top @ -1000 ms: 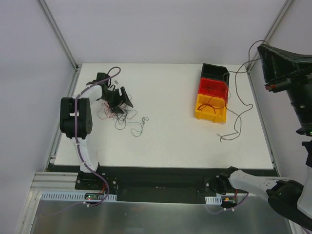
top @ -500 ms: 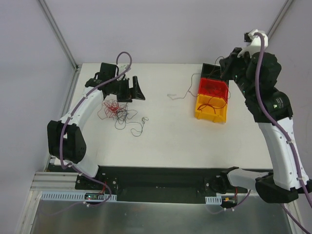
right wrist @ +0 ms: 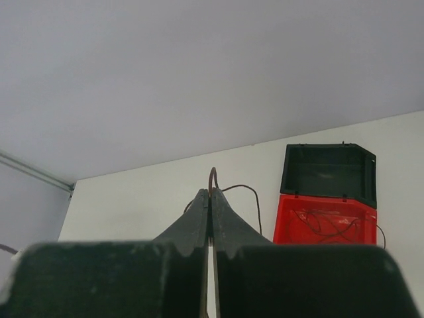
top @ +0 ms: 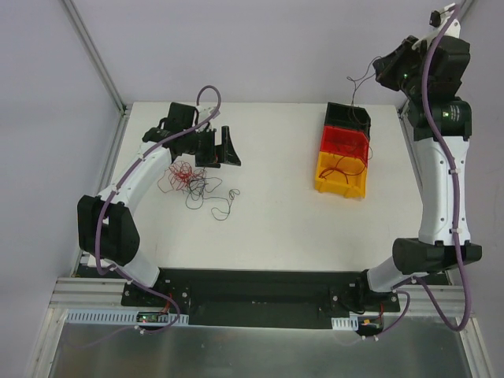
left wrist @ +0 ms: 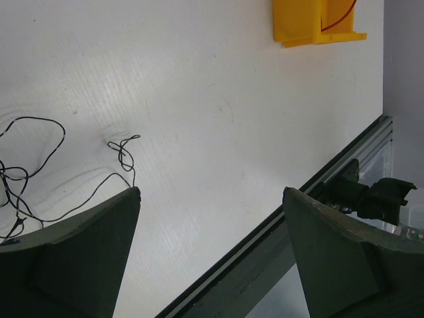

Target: Untangle the cables

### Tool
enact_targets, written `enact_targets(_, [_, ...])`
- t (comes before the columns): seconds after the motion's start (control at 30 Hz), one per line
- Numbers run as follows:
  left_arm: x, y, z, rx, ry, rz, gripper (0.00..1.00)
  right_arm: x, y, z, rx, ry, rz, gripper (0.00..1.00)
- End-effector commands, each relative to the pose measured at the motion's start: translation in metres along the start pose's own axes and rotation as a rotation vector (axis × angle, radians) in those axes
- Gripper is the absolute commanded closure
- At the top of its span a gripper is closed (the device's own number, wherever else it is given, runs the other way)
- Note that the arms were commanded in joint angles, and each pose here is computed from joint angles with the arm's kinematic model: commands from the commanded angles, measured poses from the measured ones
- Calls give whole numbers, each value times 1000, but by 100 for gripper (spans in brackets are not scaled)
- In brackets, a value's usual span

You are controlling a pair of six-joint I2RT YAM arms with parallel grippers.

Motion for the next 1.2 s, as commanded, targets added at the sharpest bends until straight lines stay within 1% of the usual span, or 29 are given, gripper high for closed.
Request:
enact_targets(0.0, [0,3,-2,29,-21,-3,12,-16,-5,-8,-30,-64,-20,99])
enact_targets(0.17, [1,-3,0,47,-3,14,12,3,-20,-25,-9,-95,23,100])
enact_targets(0.3, [3,-9,3,58,12,33,12,5,-29,-44,24,-139,31,100])
enact_targets(0.43, [4,-13,6,59,20,43,12,2,-39,-54,18,-224,30,100])
enact_targets(0.6, [4,-13,7,55,19,44,12,-4,-54,-66,33,-288,34,100])
enact_targets(0.67, [5,-15,9,49,20,49,12,-5,-59,-70,35,-345,45,100])
enact_targets(0.77, [5,-16,10,47,23,53,12,-12,-60,-62,-22,-382,57,100])
enact_targets(0.83, [5,-17,11,47,25,55,12,-22,-54,-52,-64,-380,29,100])
enact_targets(1.03, [7,-21,15,29,27,65,12,-45,-30,-31,-111,-329,-67,100])
enact_targets(1.17, [7,-21,16,28,26,65,12,-53,-32,-29,-119,-321,-93,99])
Point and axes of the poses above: each gripper's point midway between its finger pads, its own y axis back along the fingers, its own z axis along the line the jaws close on, x = y × z, the point moved 8 cm from there along y, back along the fingers, and after that the axes turned 14 degrees about -y, right-handed, at the moved point
